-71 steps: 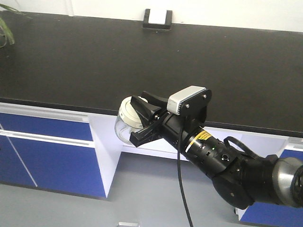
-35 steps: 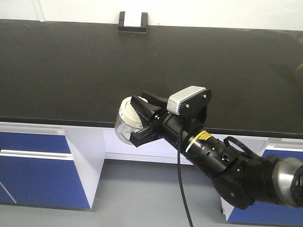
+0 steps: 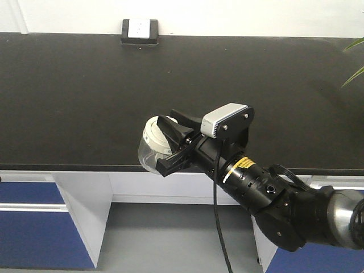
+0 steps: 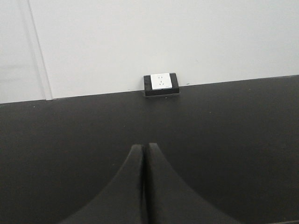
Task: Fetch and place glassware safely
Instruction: 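Hold the jar above the black benchtop with the right gripper while approaching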
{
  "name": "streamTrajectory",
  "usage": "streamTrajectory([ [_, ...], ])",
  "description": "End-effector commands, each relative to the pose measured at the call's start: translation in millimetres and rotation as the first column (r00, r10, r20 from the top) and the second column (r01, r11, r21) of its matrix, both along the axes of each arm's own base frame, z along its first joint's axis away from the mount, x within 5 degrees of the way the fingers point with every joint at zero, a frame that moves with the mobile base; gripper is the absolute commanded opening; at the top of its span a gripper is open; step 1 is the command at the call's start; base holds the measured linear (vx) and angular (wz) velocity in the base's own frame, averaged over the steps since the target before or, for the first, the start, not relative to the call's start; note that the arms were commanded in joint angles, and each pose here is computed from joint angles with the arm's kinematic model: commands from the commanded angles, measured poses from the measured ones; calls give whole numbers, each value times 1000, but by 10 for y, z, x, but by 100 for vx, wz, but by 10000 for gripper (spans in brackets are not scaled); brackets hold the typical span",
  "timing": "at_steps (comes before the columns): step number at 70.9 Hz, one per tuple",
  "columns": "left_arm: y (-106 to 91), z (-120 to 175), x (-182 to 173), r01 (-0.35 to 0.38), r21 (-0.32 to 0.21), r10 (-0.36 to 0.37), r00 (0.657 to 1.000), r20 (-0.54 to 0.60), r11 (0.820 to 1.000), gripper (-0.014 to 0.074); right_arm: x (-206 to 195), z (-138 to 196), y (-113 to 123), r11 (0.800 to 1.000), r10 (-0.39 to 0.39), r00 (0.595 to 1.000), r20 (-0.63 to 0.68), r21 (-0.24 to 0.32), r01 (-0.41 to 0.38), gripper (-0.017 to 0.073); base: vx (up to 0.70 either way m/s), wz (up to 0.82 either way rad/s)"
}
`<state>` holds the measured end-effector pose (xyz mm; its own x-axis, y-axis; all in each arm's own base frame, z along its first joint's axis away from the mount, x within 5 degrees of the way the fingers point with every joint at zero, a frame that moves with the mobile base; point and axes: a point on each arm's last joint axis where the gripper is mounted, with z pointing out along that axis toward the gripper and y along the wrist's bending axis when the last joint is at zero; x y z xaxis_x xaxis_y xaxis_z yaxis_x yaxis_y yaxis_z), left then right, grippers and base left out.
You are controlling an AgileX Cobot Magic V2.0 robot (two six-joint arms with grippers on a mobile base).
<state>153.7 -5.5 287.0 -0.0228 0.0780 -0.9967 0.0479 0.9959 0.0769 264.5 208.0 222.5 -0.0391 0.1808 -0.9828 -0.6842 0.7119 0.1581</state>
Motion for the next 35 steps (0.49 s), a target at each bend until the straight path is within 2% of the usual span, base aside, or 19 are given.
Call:
streamTrajectory([
  [1,-11,155,6,10,-19,-8,995,97,1000,-7,-9,324,-22,993,-8,990,139,114,-8,-3,11,-7],
  [35,-11,155,6,10,-19,-8,995,97,1000,-7,-5,309,-18,994,-7,991,133,109,-7,-3,12,-4],
])
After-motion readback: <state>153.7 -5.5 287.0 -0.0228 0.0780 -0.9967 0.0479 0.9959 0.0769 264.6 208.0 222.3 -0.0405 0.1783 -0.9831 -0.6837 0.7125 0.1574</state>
